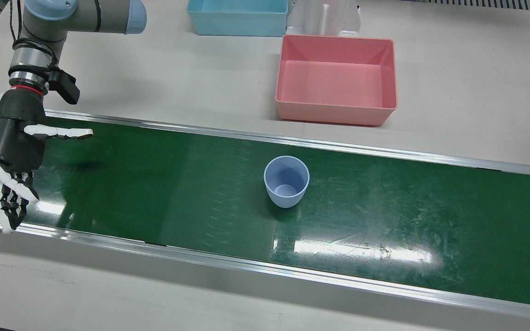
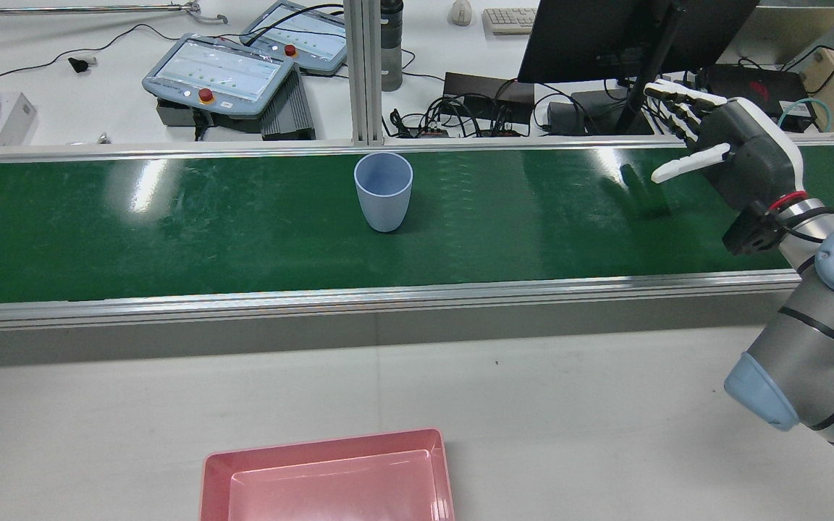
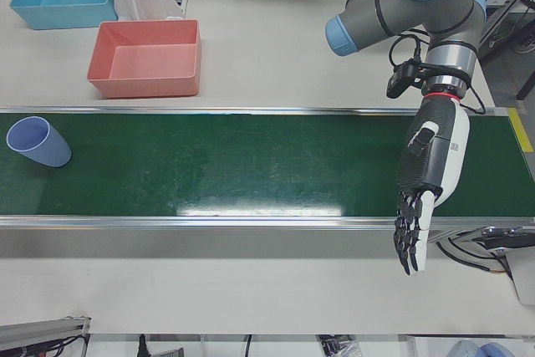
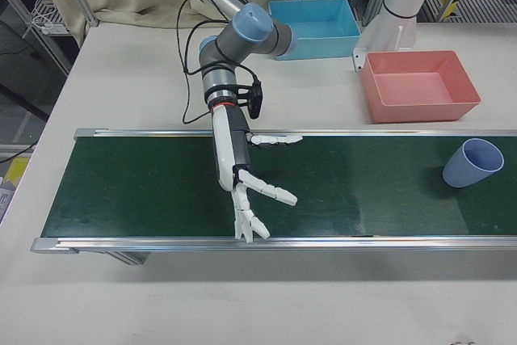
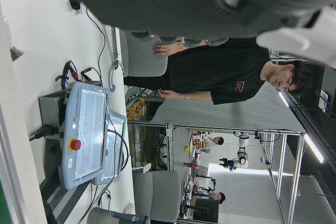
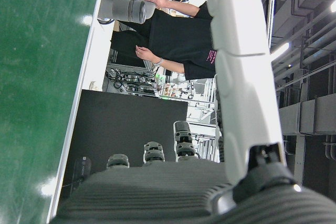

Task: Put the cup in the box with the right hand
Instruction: 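Move the open right hand along the belt toward the approaching cup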

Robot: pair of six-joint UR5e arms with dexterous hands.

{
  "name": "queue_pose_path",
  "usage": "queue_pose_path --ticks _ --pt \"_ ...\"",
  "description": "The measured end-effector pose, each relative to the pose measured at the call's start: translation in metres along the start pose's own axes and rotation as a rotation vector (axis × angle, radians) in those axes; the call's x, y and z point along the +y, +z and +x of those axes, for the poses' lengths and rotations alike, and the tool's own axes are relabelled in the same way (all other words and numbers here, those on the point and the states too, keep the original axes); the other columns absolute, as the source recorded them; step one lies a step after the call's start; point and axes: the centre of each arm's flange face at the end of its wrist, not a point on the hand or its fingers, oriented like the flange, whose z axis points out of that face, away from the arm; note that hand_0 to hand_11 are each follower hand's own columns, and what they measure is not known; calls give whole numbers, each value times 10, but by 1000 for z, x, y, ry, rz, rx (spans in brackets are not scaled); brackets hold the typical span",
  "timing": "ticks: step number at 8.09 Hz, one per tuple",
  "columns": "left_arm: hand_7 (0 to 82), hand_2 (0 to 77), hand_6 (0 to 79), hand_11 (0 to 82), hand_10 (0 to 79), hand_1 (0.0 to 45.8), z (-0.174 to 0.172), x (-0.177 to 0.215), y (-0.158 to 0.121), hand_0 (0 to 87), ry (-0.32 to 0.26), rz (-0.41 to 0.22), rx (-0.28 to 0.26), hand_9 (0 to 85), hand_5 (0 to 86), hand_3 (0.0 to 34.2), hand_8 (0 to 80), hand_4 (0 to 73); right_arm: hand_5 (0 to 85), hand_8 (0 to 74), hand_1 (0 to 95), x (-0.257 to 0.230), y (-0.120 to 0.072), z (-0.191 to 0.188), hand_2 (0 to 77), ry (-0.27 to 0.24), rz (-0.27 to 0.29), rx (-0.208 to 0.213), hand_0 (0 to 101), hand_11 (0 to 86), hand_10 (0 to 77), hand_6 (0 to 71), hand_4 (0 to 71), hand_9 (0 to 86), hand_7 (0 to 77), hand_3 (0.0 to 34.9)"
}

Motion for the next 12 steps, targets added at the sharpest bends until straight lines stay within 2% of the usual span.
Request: queue_pose_path --ticks 6,8,9,10,11,12 --pt "0 5 0 0 0 5 0 0 0 0 0 0 0 0 0 0 0 0 71 22 169 5 -2 8 5 6 -9 13 764 11 5 60 218 76 196 104" --pt "0 5 0 0 0 5 0 0 0 0 0 0 0 0 0 0 0 0 71 22 185 6 -3 13 5 9 -11 22 735 11 5 60 213 76 196 104" --pt "0 5 0 0 0 5 0 0 0 0 0 0 0 0 0 0 0 0 71 22 153 7 -3 16 5 10 -12 26 760 11 5 60 224 76 196 103" --pt "0 5 0 0 0 5 0 0 0 0 0 0 0 0 0 0 0 0 71 22 153 8 -3 17 5 11 -13 29 741 11 5 60 224 76 191 104" --pt "0 5 0 0 0 5 0 0 0 0 0 0 0 0 0 0 0 0 71 22 169 9 -3 18 5 12 -15 30 704 11 5 60 191 65 191 104" --pt "0 5 0 0 0 5 0 0 0 0 0 0 0 0 0 0 0 0 71 22 153 9 -3 19 5 12 -16 31 700 11 5 60 218 65 180 105"
